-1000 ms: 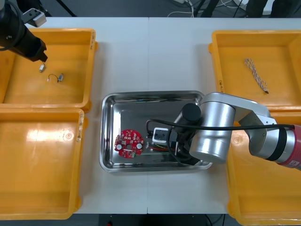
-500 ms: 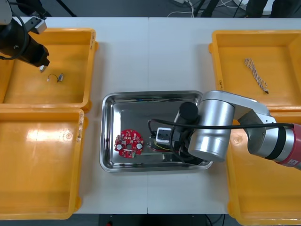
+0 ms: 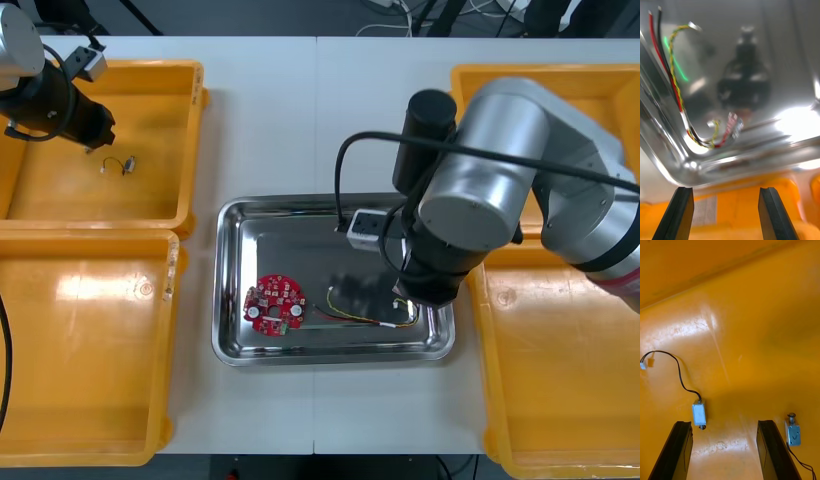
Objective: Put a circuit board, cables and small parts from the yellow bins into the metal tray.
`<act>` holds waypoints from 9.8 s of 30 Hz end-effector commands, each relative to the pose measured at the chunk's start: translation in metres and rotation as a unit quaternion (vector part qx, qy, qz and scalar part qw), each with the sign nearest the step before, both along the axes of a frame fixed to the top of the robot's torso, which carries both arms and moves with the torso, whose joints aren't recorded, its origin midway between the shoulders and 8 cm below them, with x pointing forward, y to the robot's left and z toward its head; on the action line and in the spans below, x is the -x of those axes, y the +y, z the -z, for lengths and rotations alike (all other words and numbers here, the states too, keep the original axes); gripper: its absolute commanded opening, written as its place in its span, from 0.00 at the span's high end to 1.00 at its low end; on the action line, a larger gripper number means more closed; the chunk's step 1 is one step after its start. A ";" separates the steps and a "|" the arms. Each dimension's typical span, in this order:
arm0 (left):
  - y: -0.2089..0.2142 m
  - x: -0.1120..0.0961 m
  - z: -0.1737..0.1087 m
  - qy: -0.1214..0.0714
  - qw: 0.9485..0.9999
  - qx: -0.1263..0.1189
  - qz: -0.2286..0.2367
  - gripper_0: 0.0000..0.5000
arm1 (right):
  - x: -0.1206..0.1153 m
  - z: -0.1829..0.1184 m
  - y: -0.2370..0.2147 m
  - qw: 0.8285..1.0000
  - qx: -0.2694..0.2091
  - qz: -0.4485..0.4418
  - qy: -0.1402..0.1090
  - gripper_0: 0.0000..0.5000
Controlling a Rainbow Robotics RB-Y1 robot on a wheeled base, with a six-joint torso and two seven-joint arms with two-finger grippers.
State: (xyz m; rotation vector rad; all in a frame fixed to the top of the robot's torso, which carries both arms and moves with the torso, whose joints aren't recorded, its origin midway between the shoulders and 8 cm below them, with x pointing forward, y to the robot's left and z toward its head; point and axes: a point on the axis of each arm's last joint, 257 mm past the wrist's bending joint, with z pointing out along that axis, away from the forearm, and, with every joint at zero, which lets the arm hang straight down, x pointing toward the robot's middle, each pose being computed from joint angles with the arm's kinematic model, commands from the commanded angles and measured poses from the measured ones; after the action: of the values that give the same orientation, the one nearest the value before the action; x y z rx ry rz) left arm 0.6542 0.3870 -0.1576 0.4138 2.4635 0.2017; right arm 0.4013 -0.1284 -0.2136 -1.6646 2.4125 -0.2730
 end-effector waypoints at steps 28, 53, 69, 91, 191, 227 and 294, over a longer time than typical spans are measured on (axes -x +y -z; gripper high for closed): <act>0.007 -0.011 0.009 -0.028 0.995 -0.071 0.064 0.00 | -0.120 -0.166 -0.152 0.944 -0.120 0.275 -0.136 0.00; 0.017 -0.010 0.031 -0.043 0.995 -0.067 0.053 0.00 | -0.190 -0.145 -0.220 0.922 -0.182 0.320 -0.123 0.00; 0.018 -0.008 0.040 -0.048 0.997 -0.051 0.044 0.00 | -0.208 -0.138 -0.239 0.871 -0.209 0.423 -0.140 0.00; 0.025 0.001 0.049 -0.046 0.998 -0.017 0.037 0.24 | -0.254 -0.096 -0.243 0.835 -0.232 0.471 -0.163 0.00; -0.311 0.165 0.003 0.034 0.994 0.092 -0.048 1.00 | -0.227 -0.002 -0.244 0.867 -0.222 0.429 -0.121 1.00; -0.292 0.172 0.105 0.053 0.992 0.103 -0.057 1.00 | -0.152 -0.169 -0.184 0.925 -0.167 0.320 -0.117 1.00; -0.197 0.117 -0.047 0.098 0.985 0.129 -0.051 0.00 | -0.082 -0.168 -0.015 0.966 -0.194 0.073 -0.153 1.00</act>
State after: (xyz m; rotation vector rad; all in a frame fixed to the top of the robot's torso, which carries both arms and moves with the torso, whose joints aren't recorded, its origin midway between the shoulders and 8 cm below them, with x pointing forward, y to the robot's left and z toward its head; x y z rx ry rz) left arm 0.5192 0.1724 -0.1511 0.1154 2.7284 -0.1472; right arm 0.4815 -0.1737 -0.0828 -1.1988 2.2715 -0.0984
